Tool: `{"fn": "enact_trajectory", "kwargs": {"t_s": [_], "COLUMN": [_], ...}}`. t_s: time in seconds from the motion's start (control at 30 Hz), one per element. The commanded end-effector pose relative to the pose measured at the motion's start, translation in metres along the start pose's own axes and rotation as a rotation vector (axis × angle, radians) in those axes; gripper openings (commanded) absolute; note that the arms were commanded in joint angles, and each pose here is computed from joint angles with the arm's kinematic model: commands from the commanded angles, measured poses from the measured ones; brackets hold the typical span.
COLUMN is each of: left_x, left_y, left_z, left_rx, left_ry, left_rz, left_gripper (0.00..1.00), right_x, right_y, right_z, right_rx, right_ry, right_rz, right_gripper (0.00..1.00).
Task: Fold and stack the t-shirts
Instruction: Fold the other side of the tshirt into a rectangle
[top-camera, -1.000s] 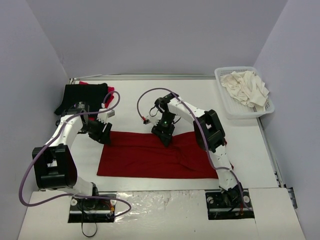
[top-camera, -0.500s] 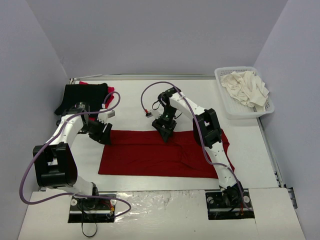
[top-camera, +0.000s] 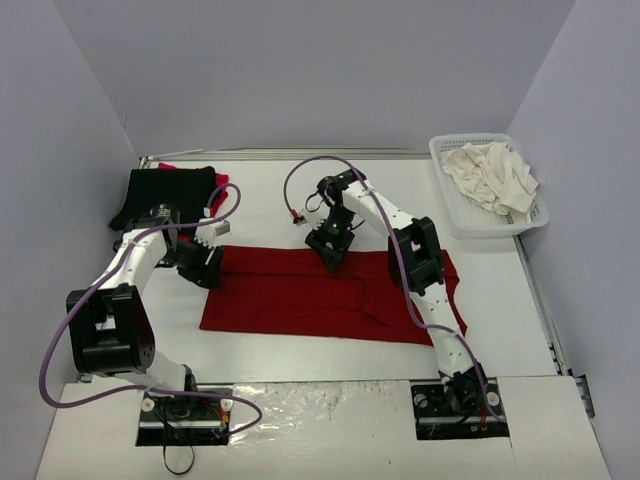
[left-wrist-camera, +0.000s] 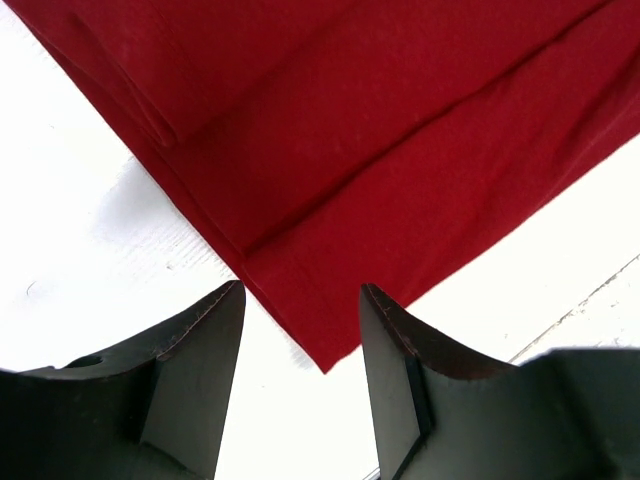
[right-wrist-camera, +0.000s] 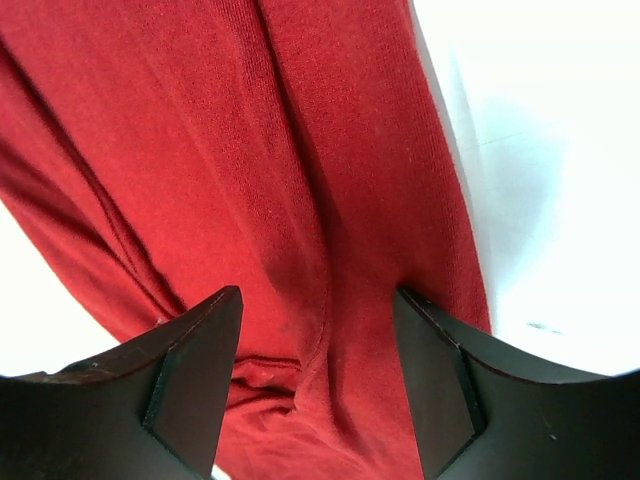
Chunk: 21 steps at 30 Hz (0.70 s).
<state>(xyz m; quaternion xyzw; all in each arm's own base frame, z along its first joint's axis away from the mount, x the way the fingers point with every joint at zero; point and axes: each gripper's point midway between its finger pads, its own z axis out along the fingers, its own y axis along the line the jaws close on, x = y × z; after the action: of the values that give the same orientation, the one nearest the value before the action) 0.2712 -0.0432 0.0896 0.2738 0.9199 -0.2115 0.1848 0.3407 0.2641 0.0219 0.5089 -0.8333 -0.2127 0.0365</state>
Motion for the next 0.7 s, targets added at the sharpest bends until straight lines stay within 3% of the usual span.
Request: {"fn": "enact_trajectory", "kwargs": {"t_s": [0.0, 0.17, 0.47, 0.6, 0.67], "left_x": [-0.008, -0.008, -0.012, -0.016, -0.018], "left_y": [0.004, 0.006, 0.008, 0.010, 0.008], "left_z": [-0.006, -0.008, -0.022, -0.029, -0.034], "left_rx": [-0.024, -0.048, -0.111, -0.154, -0.168], "left_ry": [-0.021, -0.022, -0.056, -0.088, -0.105], "left_rz": [0.011, 0.011, 0.025, 0.031, 0.038], "left_gripper": [0.48, 0.48, 0.48, 0.48, 0.48], "right_x": [-0.029, -0.047, -0.039, -0.025, -0.004], "right_y": [-0.029, -0.009, 0.016, 0.015, 0.002], "right_z": [-0.029, -0.077, -0.125, -0.164, -0.184], "right_rx": [0.174, 0.232, 0.312, 0.465, 0.648], "right_ry": [-0.113, -0.213, -0.267, -0.298, -0.273], "right_rz": [-0.088, -0.128, -0.153, -0.128, -0.085], "right_gripper": [0.59, 0.62, 0.62, 0.62, 0.59]}}
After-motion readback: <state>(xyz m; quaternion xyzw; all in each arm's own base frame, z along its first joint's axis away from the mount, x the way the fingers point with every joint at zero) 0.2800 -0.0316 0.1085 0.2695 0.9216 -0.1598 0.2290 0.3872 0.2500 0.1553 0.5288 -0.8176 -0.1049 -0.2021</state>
